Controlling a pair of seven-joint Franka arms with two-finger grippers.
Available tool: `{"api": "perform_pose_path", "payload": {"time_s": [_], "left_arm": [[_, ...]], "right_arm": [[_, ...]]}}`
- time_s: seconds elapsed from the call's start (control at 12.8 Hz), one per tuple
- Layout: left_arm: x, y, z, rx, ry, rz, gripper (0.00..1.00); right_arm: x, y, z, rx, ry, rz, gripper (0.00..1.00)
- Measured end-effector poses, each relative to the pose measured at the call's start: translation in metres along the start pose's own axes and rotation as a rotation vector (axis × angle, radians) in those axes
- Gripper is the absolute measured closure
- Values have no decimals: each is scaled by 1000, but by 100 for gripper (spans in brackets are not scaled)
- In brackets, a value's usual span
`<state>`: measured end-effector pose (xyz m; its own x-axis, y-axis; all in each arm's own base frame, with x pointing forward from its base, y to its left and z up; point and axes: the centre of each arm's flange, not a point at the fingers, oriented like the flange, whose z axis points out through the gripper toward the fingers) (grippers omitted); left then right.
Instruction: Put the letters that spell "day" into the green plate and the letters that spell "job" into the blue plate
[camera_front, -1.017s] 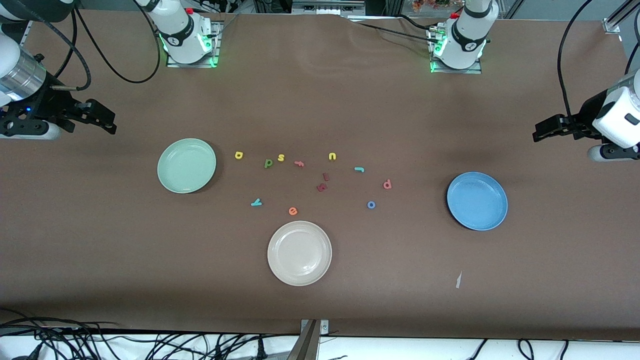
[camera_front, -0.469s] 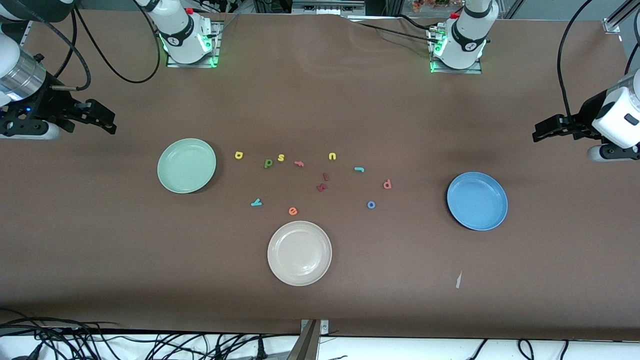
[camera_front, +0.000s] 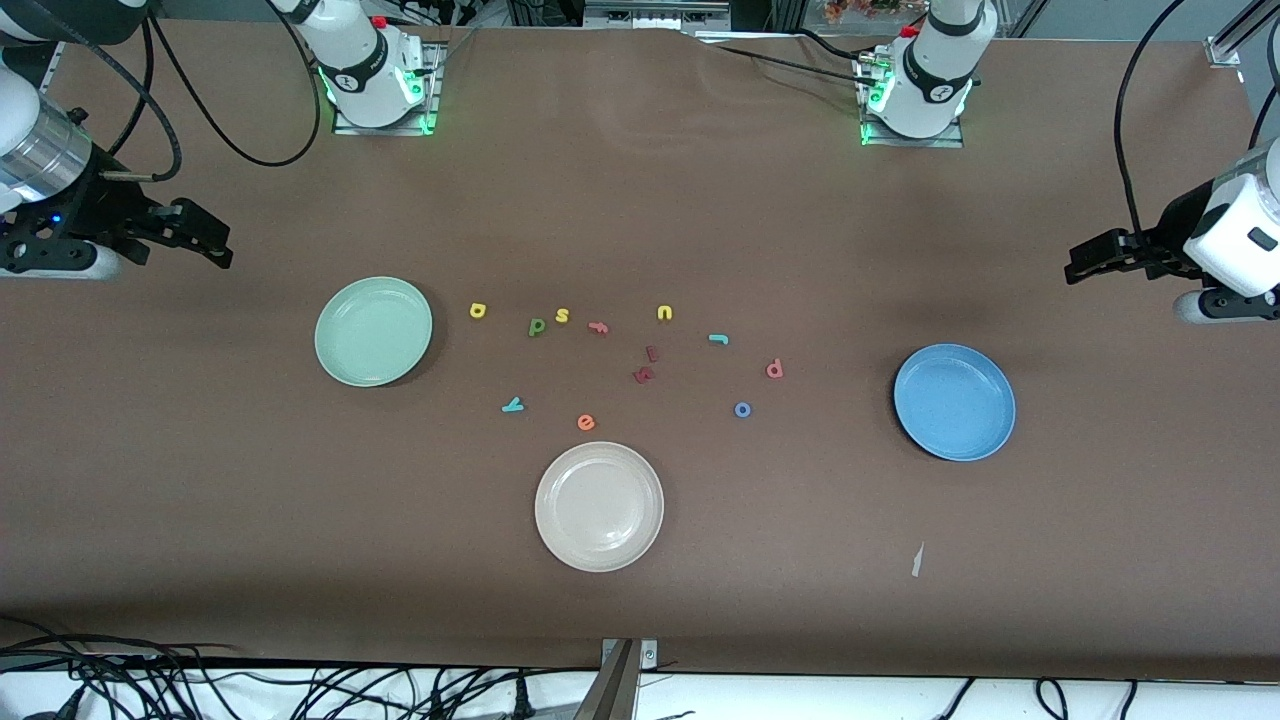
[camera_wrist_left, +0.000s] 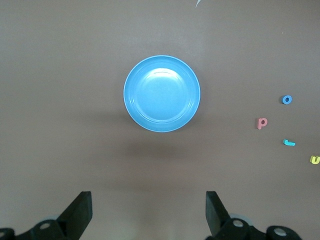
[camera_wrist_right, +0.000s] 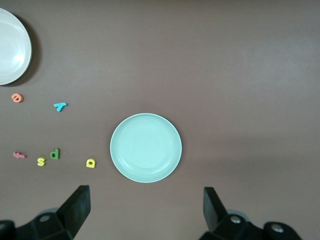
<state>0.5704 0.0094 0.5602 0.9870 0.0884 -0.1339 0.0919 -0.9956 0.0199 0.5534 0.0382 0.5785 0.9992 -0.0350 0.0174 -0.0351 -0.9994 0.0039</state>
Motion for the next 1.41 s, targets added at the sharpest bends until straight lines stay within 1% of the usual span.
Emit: {"api": "perform_pose_path", "payload": {"time_s": [0.7,0.86,1.1,1.33,1.41], "left_arm": [[0,1,1,0,-1,1,0],[3,1,7,1,-13,2,0],[30,14,57,4,-91,22,0],[57,55,117,16,-171,84,0],[64,70,135,18,-177,106,0]], "right_arm": [[-1,1,1,-1,-7,1,0],[-1,1,1,-1,-7,1,0],[-1,1,1,-1,-8,1,0],[0,1,2,-1,-9,2,0],[0,1,2,-1,-9,1,0]]}}
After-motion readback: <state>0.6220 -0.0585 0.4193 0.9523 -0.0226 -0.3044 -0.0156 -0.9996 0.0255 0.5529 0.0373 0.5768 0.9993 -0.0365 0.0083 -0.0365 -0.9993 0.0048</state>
